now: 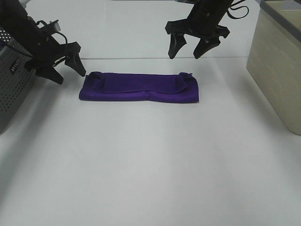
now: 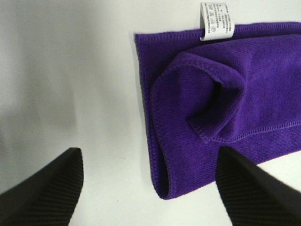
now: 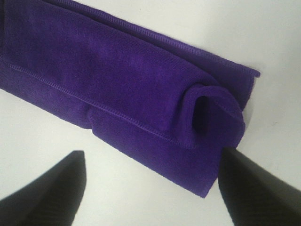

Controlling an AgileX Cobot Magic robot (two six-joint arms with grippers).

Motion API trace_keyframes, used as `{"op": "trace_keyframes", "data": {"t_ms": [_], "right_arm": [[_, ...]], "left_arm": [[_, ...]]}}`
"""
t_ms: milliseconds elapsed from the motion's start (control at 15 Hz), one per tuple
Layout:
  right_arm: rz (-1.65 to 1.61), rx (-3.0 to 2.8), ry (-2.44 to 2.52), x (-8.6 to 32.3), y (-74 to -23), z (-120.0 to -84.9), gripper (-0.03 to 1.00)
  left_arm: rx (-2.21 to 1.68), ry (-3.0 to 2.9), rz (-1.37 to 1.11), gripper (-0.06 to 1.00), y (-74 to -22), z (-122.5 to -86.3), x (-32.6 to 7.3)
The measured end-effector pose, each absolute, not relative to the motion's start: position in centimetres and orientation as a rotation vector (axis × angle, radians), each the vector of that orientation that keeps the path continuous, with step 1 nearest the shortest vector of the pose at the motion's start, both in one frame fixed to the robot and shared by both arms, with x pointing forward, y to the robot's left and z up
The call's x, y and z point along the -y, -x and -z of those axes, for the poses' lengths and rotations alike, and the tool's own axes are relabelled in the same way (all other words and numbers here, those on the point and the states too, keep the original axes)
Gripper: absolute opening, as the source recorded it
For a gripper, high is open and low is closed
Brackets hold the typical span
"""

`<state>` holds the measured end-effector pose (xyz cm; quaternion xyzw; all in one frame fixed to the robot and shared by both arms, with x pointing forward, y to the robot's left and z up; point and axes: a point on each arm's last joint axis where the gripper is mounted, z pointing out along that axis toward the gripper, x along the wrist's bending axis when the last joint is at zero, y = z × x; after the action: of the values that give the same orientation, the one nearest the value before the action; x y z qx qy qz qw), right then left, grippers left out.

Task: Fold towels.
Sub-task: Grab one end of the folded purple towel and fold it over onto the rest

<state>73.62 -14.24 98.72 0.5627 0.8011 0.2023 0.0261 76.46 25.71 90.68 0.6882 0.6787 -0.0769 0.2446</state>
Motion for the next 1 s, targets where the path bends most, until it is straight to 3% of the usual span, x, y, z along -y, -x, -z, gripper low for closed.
{"op": "trace_keyframes", "data": {"t_ms": [533,800,1000], "right_arm": [[-0.622,-2.479,-1.741,14.3,-73.5,-98.8,0.76],[-0.622,-2.479,-1.741,14.3,-73.5,-98.8,0.76],[-0.623,-2.479,-1.742,14.2,-73.5,-98.8,0.76]], "left_arm": [[-1.805,-1.808,0.387,0.71,-76.7,-86.9,-24.2],[-1.721,-1.866,0.378,0.71,-76.4,-86.8,-19.4],[-1.71,-1.868,0.387,0.61,-76.1,-86.3,-17.0]]}}
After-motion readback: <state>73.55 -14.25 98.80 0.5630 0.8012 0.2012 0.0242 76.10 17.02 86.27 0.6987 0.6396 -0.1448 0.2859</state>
